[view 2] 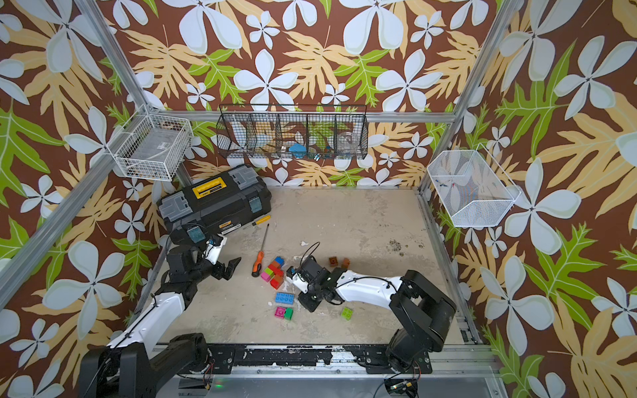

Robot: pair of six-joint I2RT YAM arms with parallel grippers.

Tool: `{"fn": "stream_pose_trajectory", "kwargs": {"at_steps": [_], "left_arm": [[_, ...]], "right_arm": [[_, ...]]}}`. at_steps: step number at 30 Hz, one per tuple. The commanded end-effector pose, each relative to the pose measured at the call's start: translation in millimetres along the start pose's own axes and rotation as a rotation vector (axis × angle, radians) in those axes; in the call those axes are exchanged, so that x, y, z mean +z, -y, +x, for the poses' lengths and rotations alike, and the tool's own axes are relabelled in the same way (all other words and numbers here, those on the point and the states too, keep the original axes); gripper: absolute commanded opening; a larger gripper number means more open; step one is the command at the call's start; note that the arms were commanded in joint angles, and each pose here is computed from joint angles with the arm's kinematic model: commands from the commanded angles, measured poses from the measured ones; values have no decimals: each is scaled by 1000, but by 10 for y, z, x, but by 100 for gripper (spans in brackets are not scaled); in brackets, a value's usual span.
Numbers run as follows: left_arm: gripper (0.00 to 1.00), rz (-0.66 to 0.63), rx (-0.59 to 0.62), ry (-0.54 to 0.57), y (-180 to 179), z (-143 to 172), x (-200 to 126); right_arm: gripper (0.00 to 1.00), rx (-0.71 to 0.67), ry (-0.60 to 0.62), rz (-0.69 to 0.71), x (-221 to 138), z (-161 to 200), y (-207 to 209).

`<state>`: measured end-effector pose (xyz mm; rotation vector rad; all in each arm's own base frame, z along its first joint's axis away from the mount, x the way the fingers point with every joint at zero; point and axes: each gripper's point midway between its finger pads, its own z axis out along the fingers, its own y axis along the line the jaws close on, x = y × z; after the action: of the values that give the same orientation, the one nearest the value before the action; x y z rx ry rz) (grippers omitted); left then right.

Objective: Assemble the letter h with lego
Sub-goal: Pick up the lego brick from the center of the board, then place the lego brick at the center of the board.

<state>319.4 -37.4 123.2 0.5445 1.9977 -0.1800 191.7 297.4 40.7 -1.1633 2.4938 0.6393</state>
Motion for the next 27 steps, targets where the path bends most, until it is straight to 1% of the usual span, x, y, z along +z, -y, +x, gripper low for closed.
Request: {"fn": "stream_pose_trajectory", "kwargs": {"at_steps": [1,3,5,7,8,11,12,14,18,21,24,27], "left_arm": [[100,11,4,8,11,-20,0],[100,14,5,7,16,-24,4],[100,16,6,6,22,-19,-1],[100,18,8,7,28,-19,-2],[100,19,9,8,28,-23,-2],[100,24,11,4,35,-15,0],[100,26,12,4,40,-14,1],[100,30,12,4,44,-15,1],[100,38,15,0,59,-6,3],[100,42,16,0,63,-7,5],[100,46,15,-4,66,-3,10],[100,49,15,-5,72,1,10]], "right_arm": [[21,111,161,-334,-211,-365,-347],[22,186,201,-355,-259,-482,-216],[23,275,229,-423,-263,-586,-83],[23,364,224,-455,-182,-643,62],[23,384,217,-451,-133,-654,105],[26,418,206,-405,-8,-670,236],[28,434,200,-380,29,-648,299],[30,466,195,-333,65,-599,436],[41,536,212,-222,36,-471,759],[42,555,210,-164,18,-393,909],[42,550,183,-63,26,-293,1061],[41,533,188,-32,-32,-291,1089]]}}
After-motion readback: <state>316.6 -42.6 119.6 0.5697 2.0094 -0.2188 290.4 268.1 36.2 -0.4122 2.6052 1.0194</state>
